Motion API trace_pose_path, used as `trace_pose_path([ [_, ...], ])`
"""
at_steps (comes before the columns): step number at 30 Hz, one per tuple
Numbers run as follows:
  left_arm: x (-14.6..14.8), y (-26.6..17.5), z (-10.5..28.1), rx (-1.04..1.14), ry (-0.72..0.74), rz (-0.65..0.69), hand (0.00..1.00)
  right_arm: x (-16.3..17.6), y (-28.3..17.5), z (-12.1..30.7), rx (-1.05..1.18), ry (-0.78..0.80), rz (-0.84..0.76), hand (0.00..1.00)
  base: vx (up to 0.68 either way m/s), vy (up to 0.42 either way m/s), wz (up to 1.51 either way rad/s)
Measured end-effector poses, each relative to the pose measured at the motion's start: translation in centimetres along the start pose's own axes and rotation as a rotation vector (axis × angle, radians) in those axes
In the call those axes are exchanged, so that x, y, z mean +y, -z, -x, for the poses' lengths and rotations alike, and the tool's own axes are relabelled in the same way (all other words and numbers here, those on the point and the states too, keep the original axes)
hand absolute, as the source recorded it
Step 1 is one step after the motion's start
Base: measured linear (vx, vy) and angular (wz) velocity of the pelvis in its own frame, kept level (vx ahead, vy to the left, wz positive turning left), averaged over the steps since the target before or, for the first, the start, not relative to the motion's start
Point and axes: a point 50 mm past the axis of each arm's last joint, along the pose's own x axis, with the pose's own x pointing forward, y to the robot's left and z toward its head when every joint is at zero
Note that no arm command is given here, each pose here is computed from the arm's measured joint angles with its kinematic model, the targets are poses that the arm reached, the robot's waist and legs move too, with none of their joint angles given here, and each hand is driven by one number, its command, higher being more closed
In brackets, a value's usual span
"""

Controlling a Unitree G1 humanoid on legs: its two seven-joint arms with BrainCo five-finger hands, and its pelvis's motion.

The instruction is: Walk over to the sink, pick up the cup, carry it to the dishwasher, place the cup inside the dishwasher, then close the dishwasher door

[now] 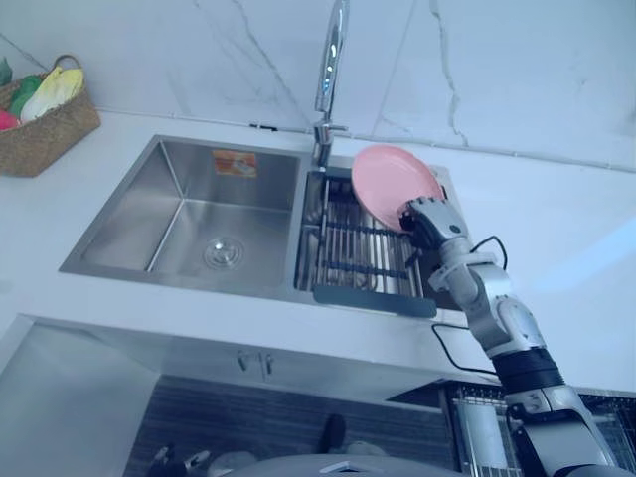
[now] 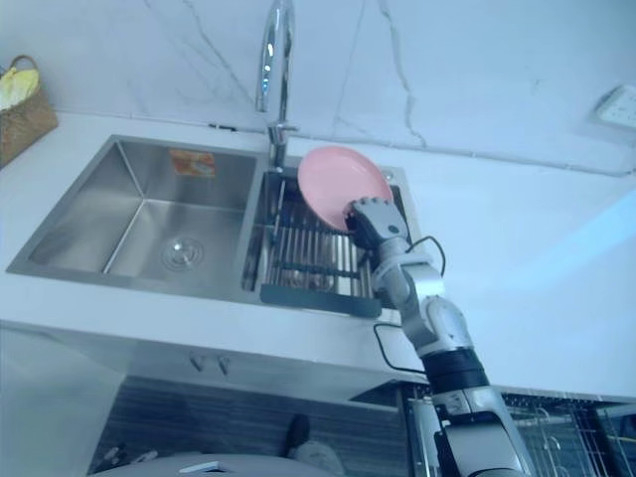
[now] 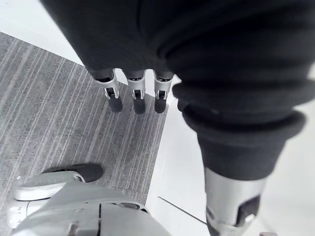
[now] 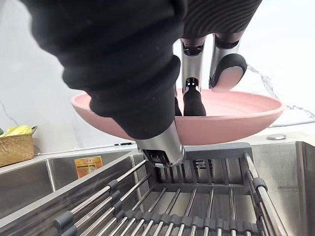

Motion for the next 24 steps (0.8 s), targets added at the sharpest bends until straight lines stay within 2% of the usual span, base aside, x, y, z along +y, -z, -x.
trace_pose_path([
  [11,-0.3,0.4,0.0,0.017,0.016,-0.006,0.0,-2.8,1.7,0.6,0.079,0.114,-0.04,1.0,0.0,0.02,-0.14],
  [19,-2.4,0.3,0.0,0.007,0.111,-0.062,0.0,-6.7,3.9,1.7,0.141,0.24,0.011,1.0,-0.03,0.063,-0.67],
  [21,-2.4,-0.1,-0.1,-0.007,0.117,-0.104,0.0,-6.7,4.3,2.1,0.163,0.232,0.019,1.0,-0.08,0.017,-0.67],
  [24,-2.6,-0.2,-0.1,-0.012,0.104,-0.058,0.0,-5.8,4.1,2.1,0.168,0.223,-0.012,1.0,-0.09,0.018,-1.31],
])
